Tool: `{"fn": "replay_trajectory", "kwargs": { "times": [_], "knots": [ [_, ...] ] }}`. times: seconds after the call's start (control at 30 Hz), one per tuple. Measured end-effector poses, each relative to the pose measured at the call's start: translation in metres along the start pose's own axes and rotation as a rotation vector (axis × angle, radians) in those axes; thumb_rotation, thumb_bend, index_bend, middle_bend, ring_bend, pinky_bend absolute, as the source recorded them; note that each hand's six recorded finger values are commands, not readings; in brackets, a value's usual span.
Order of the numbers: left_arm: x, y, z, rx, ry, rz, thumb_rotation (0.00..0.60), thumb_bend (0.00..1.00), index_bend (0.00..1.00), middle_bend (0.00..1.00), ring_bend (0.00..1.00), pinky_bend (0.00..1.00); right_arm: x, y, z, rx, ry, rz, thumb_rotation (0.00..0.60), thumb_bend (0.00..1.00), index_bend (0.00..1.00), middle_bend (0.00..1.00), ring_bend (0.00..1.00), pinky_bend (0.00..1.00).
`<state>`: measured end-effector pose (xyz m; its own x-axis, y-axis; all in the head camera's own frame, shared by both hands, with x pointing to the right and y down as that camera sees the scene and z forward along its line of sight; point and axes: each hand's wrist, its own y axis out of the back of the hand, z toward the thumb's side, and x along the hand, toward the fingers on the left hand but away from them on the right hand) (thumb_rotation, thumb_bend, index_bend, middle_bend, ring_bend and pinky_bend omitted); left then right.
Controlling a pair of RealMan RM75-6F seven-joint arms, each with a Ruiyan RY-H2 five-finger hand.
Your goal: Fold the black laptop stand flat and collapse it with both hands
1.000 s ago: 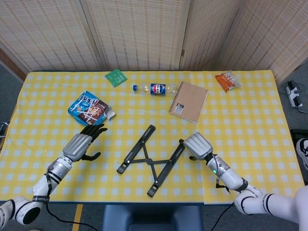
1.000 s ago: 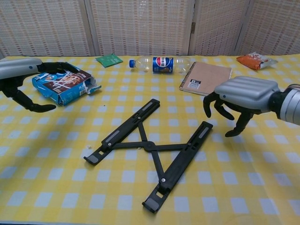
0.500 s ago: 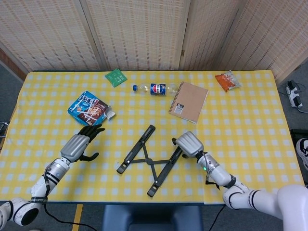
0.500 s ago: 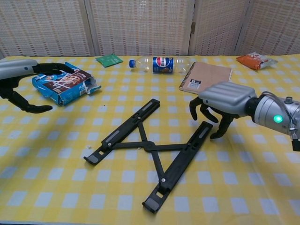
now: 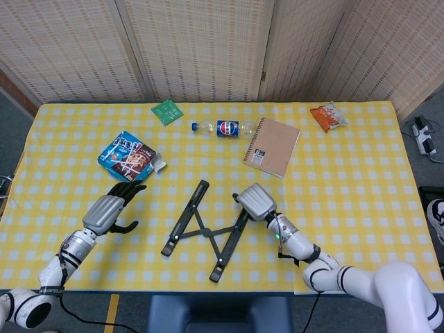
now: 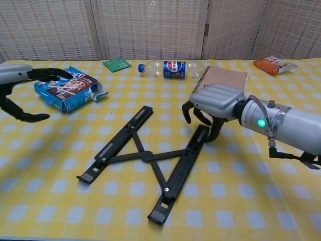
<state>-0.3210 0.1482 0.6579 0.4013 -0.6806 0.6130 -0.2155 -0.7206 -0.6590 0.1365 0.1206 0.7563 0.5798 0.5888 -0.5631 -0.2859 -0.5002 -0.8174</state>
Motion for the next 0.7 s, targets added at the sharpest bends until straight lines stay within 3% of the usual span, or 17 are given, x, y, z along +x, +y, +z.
{"fn": "replay_trajectory", "kwargs": {
  "times": [0.27, 0.4, 0.6, 0.7],
  "knots": [
    [-0.002, 0.0, -0.004, 0.003, 0.006, -0.008, 0.6, 0.37, 0.12, 0.06, 0.0, 0.0, -0.029, 0.008, 0.009, 0.072, -0.012, -0.04, 0.6, 0.12, 0.46, 0.74, 0.8, 0.7],
    [0.003, 0.002, -0.005, 0.028, -0.004, -0.001, 0.6, 0.37, 0.14, 0.07, 0.0, 0.0, -0.033, 0.013, 0.008, 0.046, -0.018, -0.051, 0.6, 0.12, 0.44, 0.72, 0.79, 0.7],
    [0.022, 0.008, -0.005, 0.173, -0.043, 0.034, 0.6, 0.29, 0.22, 0.16, 0.07, 0.0, -0.018, 0.027, 0.002, -0.004, 0.003, -0.074, 0.6, 0.12, 0.43, 0.71, 0.79, 0.7],
    [0.036, 0.01, -0.001, 0.271, -0.08, 0.06, 0.6, 0.24, 0.27, 0.21, 0.13, 0.06, -0.005, 0.04, 0.005, -0.028, 0.031, -0.093, 0.6, 0.12, 0.43, 0.71, 0.79, 0.7]
  ]
}}
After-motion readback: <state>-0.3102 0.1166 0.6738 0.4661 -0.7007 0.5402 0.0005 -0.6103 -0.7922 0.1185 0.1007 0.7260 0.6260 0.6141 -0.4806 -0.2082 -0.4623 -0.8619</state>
